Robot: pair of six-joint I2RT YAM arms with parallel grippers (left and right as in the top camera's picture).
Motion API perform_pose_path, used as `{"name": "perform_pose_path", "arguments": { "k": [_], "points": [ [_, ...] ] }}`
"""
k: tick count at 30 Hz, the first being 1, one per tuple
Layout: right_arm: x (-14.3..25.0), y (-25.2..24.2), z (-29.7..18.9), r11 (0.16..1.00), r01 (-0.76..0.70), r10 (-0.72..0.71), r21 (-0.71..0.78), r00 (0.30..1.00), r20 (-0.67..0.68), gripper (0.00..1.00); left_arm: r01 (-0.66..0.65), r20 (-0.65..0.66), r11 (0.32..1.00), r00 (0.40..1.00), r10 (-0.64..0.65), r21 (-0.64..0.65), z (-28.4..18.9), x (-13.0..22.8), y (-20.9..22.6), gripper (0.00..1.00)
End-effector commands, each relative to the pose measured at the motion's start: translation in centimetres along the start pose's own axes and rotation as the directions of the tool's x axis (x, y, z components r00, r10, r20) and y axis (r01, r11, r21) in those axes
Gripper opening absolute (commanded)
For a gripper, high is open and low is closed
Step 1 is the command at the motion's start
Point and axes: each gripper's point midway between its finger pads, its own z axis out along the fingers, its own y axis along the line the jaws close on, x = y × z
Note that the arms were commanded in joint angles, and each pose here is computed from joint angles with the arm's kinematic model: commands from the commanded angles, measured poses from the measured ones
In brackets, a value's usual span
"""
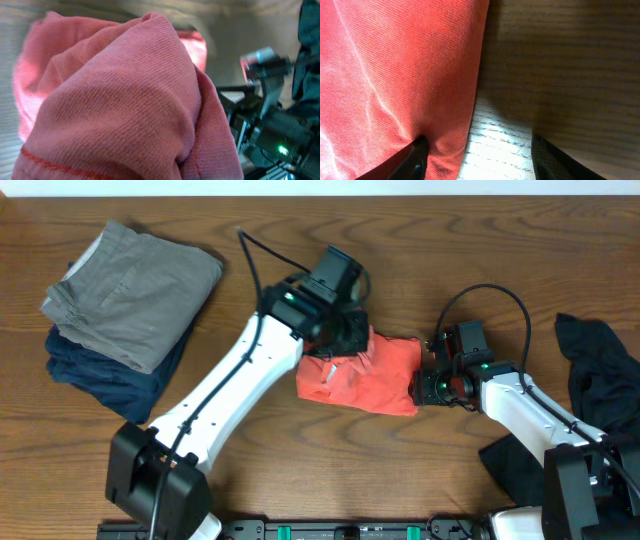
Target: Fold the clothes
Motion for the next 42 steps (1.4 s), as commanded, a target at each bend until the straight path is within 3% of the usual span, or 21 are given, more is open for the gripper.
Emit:
{"name": "perform_pose_path", "arguments": {
  "k": [1,13,20,22,25,27,31,35,38,42],
  "points": [
    [0.7,0.2,0.4,1.000,-0.002,0.002,-0.003,1.000,-0.022,0.64,-0.052,-0.005,0.998,0.999,0.052,-0.018,0.9,0.4,-0.9,0.06],
    [0.8,0.1,0.4,1.000,-0.002,0.002,-0.002,1.000,-0.027,0.67,-0.050,-0.039,0.999,0.998,0.050,0.007,6.8,1.5,-3.9,0.06],
    [0.8,0.1,0.4,1.000,-0.002,0.002,-0.002,1.000,-0.027,0.67,-0.039,-0.019,0.999,0.999,0.040,0.027,7.8,1.0,-4.5,0.07],
    [0.8,0.1,0.4,1.000,-0.002,0.002,-0.002,1.000,-0.026,0.68,-0.027,-0.019,0.999,0.999,0.028,0.046,7.8,0.9,-4.9,0.25],
    [0.6,-0.1,0.2,1.000,-0.004,0.004,0.011,1.000,-0.022,0.75,-0.042,-0.030,0.994,0.999,0.045,0.099,7.7,1.0,-5.9,0.40],
    [0.1,-0.7,-0.5,0.999,-0.011,0.012,0.044,1.000,-0.010,0.77,-0.073,-0.024,0.992,0.997,0.076,0.107,7.3,0.7,-5.8,0.42],
    [-1.7,-2.3,-3.7,0.992,-0.055,0.052,0.118,0.998,0.026,0.78,-0.075,0.005,0.993,0.997,0.075,0.087,5.1,-0.9,-3.7,0.42],
    [-4.6,-3.2,-8.7,0.985,-0.112,0.099,0.130,0.989,0.107,0.80,0.017,0.053,1.000,0.998,-0.018,0.024,2.0,-3.5,1.0,0.42],
    [-6.4,-0.9,-11.8,0.999,-0.045,0.042,0.012,0.986,0.159,0.79,0.083,0.076,0.996,0.994,-0.081,-0.017,0.8,-5.2,4.7,0.42],
    [-6.8,4.9,-13.8,0.959,0.109,-0.059,-0.262,0.980,0.192,0.77,0.183,0.051,0.980,0.982,-0.180,-0.073,0.6,-5.1,9.0,0.42]
  ]
}}
